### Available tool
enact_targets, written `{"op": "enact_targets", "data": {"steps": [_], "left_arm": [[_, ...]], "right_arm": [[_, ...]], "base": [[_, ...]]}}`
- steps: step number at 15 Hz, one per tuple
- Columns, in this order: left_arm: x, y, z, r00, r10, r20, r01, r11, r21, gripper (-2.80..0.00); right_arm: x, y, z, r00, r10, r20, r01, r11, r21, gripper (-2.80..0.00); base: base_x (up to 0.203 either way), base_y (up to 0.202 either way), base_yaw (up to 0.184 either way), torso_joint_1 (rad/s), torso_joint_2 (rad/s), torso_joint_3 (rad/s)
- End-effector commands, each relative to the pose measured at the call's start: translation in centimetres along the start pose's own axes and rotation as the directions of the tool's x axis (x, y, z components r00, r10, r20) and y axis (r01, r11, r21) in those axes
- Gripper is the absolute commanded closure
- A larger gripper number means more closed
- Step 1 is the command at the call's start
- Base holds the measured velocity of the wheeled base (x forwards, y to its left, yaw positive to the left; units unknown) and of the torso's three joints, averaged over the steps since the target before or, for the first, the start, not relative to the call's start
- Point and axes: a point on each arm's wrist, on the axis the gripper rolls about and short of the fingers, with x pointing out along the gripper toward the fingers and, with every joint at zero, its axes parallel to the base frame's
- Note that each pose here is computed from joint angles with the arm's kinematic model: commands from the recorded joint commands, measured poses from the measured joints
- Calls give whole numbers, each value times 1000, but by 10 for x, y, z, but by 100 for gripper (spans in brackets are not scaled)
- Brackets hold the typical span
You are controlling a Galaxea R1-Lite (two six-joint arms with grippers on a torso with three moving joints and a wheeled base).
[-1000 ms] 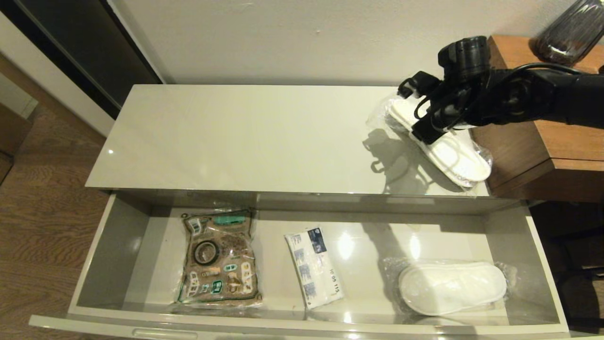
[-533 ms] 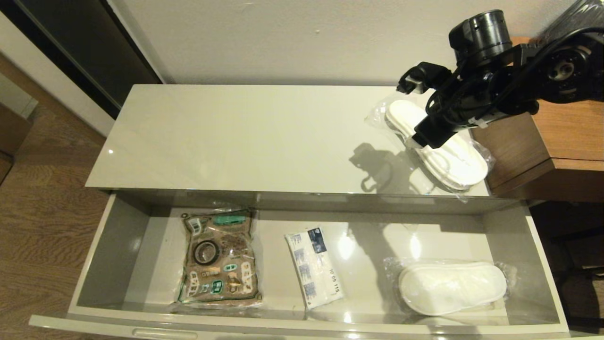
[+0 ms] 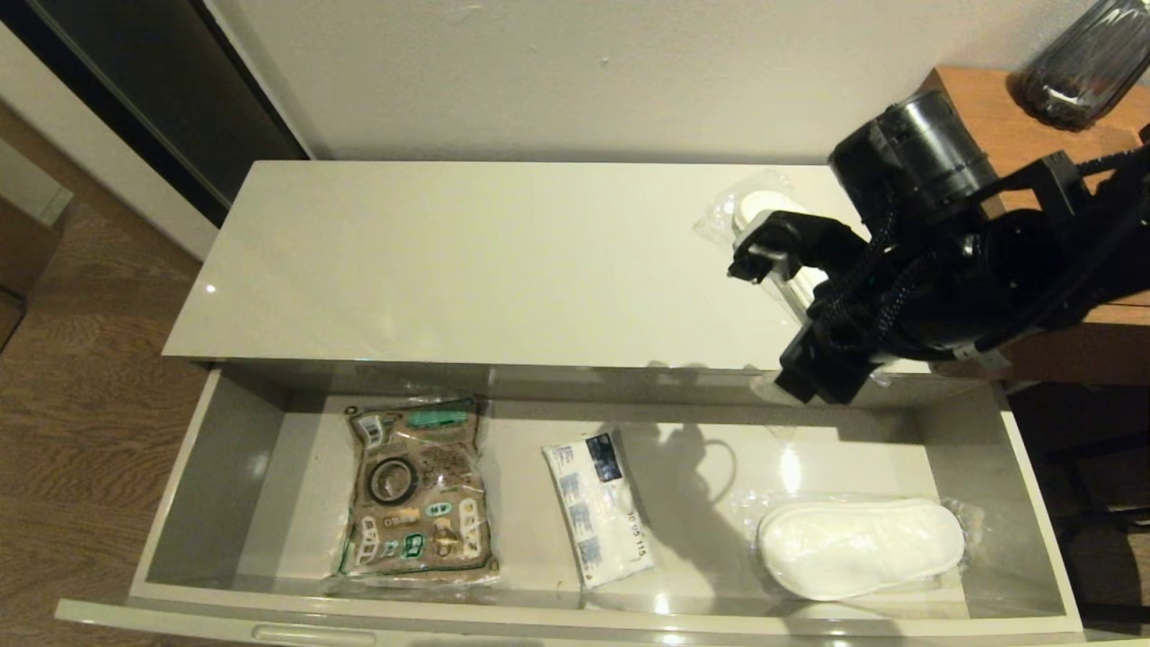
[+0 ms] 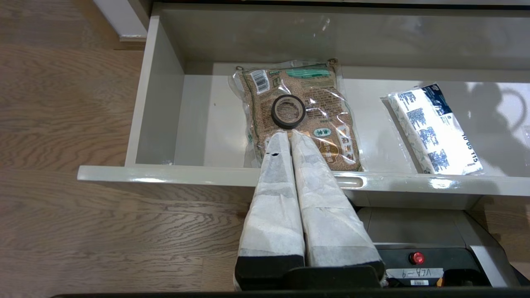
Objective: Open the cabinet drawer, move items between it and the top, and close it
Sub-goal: Close the drawer
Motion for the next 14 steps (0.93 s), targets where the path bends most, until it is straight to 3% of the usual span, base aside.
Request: {"op": "enact_targets", "data": {"steps": [1,4,14], "left_arm": [[0,0,0,1000,0,-1,0,1000,-2,0],[0,0,0,1000,0,-1,0,1000,-1,0],[0,0,0,1000,0,-1,0,1000,-1,0]], "right_arm": [[-24,16,-18,999,34,8,-33,999,-23,-280],[-28,23,-32,999,52,-17,-52,998,-39,-280],[-25,45,-33,994,103,-27,-105,991,-87,-280]], "base": [[0,0,0,0,0,0],[0,0,0,0,0,0],[0,0,0,0,0,0]]}}
